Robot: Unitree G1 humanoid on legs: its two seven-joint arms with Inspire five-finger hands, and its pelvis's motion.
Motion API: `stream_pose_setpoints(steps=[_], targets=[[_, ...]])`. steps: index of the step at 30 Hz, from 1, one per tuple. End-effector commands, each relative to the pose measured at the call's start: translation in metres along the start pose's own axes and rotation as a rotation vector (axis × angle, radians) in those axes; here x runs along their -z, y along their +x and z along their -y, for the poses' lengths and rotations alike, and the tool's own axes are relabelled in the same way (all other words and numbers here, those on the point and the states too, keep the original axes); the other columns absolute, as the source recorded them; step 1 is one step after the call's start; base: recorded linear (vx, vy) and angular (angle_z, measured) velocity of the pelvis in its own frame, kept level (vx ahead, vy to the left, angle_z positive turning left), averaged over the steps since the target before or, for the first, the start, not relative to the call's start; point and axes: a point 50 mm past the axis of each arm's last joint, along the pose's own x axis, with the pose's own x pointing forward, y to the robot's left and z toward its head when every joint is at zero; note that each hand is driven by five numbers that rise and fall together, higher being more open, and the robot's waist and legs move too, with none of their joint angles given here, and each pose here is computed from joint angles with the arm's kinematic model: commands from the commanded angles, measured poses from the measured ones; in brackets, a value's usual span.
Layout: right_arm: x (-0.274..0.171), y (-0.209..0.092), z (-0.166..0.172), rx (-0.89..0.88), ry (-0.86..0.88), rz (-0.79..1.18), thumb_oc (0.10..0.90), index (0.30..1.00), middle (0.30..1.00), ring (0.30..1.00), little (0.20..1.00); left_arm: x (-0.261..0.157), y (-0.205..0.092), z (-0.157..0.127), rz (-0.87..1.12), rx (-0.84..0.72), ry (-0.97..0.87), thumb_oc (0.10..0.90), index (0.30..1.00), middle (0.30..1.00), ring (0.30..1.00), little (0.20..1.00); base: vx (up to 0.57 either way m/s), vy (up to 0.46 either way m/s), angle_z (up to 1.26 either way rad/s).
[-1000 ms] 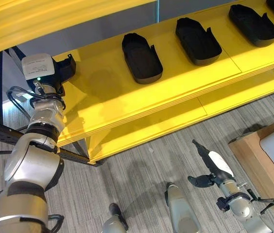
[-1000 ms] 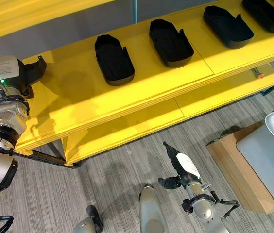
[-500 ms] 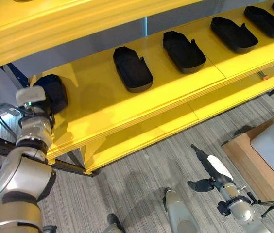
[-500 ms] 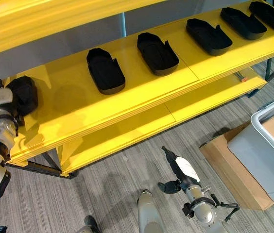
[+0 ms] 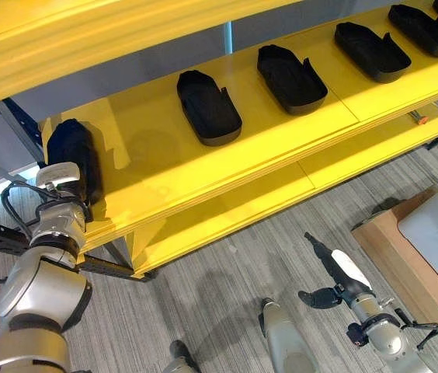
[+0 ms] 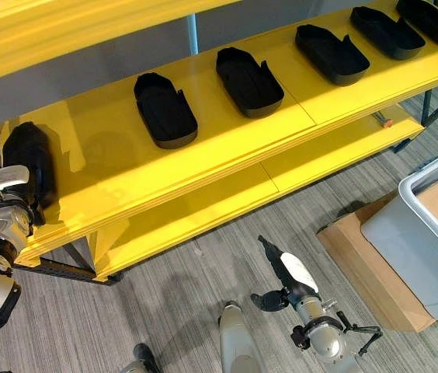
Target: Move parts from the plastic box to the shelf.
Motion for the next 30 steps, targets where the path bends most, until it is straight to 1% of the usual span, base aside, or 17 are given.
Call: stream_pose_setpoints(steps=[1, 18, 21, 26, 30], targets=[[-0.037, 0.013, 0.02, 0.109, 0.04, 0.199, 0.9, 1.0, 1.0, 1.0, 1.0, 0.006, 0.006, -0.051, -0.034, -0.159, -0.034, 0.9, 1.0, 1.0, 1.0, 1.0, 0.0, 0.0, 0.0], [-0.036, 0.014, 0.022, 0.118, 0.013, 0.192, 0.9, 1.0, 1.0, 1.0, 1.0, -0.022, 0.006, -0.063, 0.039, -0.209, -0.059, 0.9, 1.0, 1.0, 1.0, 1.0, 0.0, 0.0, 0.0], [-0.036, 0.014, 0.023, 0.125, 0.014, 0.192, 0.9, 1.0, 1.0, 1.0, 1.0, -0.022, 0.006, -0.065, 0.041, -0.213, -0.047, 0.9, 1.0, 1.0, 1.0, 1.0, 0.0, 0.0, 0.0], [-0.036, 0.012, 0.025, 0.136, 0.01, 0.196, 0.9, 1.0, 1.0, 1.0, 1.0, -0.03, 0.005, -0.073, 0.075, -0.254, 0.031, 0.9, 1.0, 1.0, 1.0, 1.0, 0.0, 0.0, 0.0], [-0.035, 0.012, 0.025, 0.144, 0.01, 0.193, 0.9, 1.0, 1.0, 1.0, 1.0, -0.039, 0.004, -0.073, 0.107, -0.268, 0.056, 0.9, 1.0, 1.0, 1.0, 1.0, 0.0, 0.0, 0.0]])
